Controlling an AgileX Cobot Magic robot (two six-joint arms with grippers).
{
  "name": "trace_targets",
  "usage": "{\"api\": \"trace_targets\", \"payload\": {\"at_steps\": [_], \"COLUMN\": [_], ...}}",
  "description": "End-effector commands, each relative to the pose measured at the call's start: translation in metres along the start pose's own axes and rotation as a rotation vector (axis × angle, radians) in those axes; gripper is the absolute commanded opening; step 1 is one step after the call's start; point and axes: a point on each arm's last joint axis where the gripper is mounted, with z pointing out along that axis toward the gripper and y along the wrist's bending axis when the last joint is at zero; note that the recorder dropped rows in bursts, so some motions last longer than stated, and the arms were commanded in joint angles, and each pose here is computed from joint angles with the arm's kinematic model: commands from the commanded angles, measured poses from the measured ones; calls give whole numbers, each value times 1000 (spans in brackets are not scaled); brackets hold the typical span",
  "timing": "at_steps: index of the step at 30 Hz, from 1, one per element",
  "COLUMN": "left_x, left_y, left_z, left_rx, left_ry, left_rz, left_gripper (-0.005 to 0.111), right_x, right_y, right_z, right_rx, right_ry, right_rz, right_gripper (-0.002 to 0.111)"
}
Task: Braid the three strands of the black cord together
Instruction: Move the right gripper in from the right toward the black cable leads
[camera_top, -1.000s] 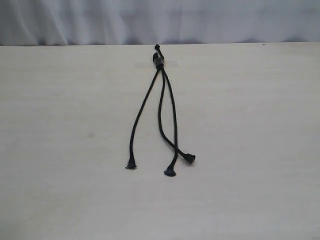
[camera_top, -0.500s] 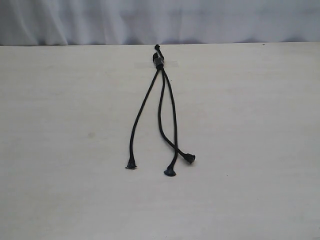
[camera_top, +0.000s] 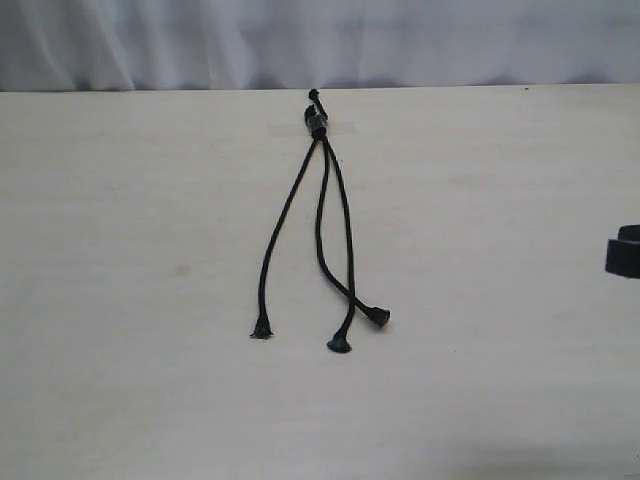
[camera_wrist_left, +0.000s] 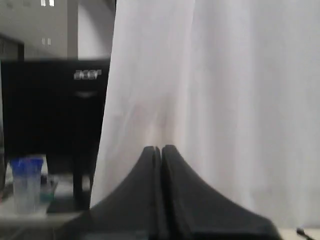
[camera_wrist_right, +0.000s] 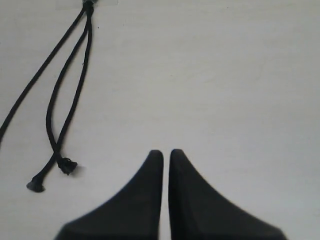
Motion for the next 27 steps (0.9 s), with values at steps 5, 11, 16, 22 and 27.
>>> {"api": "trace_targets", "payload": {"at_steps": [5, 11, 16, 22, 27], "left_x": [-2, 1, 8, 51, 60], "left_y": [4, -6, -23, -34, -69], "left_z": [32, 79, 121, 142, 144], "left_rx": [-101, 3, 225, 259, 318], "left_ry": [709, 1102, 1288, 1475, 1438], "left_rz": [-45, -40, -99, -97, -53], "left_gripper": [0, 0, 0, 0, 0], "right_x": [-24, -27, -26, -26, -16], "right_y": [16, 27, 65, 116, 141], "right_z": [59, 109, 138, 169, 191], "right_rx": [-130, -231, -298, -346, -303], "right_ry": [352, 522, 585, 608, 646], "right_rz": [15, -33, -176, -394, -476], "right_gripper": [4, 4, 4, 5, 22]}}
